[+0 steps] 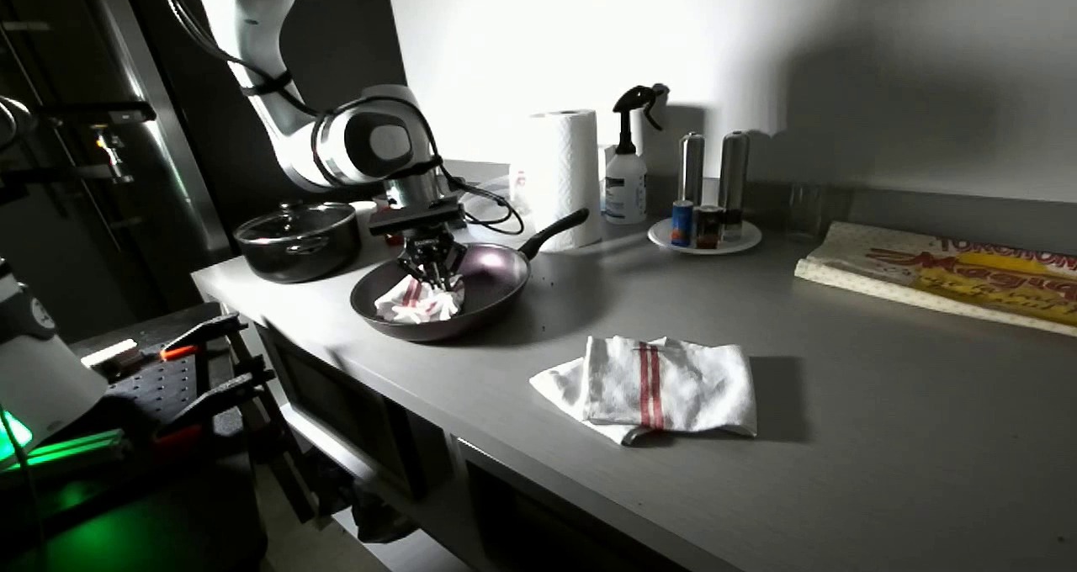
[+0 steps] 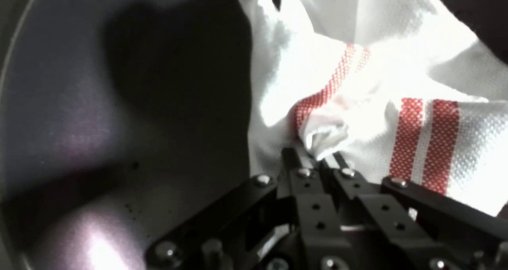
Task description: Clean the pan
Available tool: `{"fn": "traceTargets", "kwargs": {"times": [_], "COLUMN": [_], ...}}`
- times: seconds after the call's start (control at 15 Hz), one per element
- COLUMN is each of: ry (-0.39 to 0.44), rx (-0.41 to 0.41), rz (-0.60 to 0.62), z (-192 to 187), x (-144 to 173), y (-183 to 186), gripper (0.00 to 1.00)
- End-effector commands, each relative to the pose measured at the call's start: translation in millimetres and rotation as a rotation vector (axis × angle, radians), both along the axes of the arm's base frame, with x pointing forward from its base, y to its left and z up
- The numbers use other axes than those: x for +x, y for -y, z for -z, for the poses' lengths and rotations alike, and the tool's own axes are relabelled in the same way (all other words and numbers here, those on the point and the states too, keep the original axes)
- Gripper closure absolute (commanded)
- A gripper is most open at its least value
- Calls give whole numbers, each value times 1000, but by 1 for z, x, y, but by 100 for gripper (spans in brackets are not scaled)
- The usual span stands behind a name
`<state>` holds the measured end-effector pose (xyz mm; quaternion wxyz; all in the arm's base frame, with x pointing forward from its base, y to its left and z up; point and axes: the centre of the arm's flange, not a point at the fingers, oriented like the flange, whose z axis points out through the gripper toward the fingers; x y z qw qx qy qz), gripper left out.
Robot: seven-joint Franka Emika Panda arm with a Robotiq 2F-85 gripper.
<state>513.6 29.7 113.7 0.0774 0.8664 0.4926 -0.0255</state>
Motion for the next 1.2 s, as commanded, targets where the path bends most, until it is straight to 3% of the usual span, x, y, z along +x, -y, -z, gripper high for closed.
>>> {"fn": "traceTargets", "kwargs": {"times": [0.0,0.33,0.67,1.13], "ry": [-45,-78,-75,66], "rx": [20,15,11,4], "rz": [-94,-195,-223,-28], "z": [5,9,8,-5], "x": [-20,-38,-36,33], "y": [-24,-44,-48,-5], "gripper": [98,98,98,98]}}
